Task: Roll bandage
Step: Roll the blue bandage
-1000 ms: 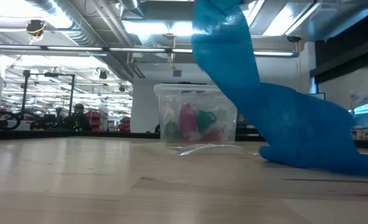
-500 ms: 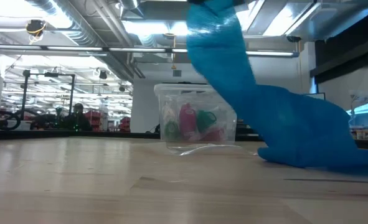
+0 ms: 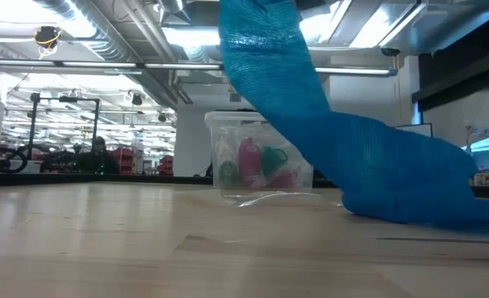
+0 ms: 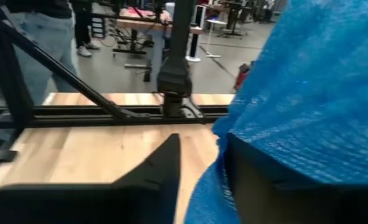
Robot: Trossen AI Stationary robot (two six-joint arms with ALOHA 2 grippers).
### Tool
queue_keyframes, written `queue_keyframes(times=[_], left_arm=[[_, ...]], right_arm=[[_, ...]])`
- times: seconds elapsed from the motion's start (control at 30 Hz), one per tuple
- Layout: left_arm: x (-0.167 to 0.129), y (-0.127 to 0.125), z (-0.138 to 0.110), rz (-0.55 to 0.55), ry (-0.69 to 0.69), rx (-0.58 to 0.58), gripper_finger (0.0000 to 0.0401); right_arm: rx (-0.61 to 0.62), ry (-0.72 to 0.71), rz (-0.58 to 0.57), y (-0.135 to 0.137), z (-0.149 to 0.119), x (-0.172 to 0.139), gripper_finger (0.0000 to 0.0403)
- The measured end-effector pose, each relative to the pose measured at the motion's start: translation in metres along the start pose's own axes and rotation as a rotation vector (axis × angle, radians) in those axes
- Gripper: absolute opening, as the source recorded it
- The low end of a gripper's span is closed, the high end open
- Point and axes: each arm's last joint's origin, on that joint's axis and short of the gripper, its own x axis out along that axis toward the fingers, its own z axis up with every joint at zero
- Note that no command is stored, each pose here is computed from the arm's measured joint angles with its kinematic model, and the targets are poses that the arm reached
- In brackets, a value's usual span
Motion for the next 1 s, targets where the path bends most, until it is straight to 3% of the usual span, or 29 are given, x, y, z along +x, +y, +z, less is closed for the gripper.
queue_keyframes(times=[0.2, 0.37, 0.67, 1.0], left_arm=[[0.000, 0.000, 0.000, 0.000, 0.001, 0.005, 0.0013], [0.000, 0.000, 0.000, 0.000, 0.001, 0.010, 0.0013], [0.000, 0.001, 0.000, 0.001, -0.002, 0.028, 0.0013], [0.000, 0.001, 0.001, 0.005, -0.006, 0.036, 0.0013]], right_arm=[[-0.011, 0.004, 0.070, 0.002, 0.000, 0.000, 0.0222], [-0.041, 0.029, 0.084, 0.002, 0.005, -0.010, 0.0268], [-0.072, 0.033, 0.140, 0.005, 0.027, -0.044, 0.0280], [-0.054, 0.139, 0.180, 0.010, 0.017, -0.052, 0.0280]])
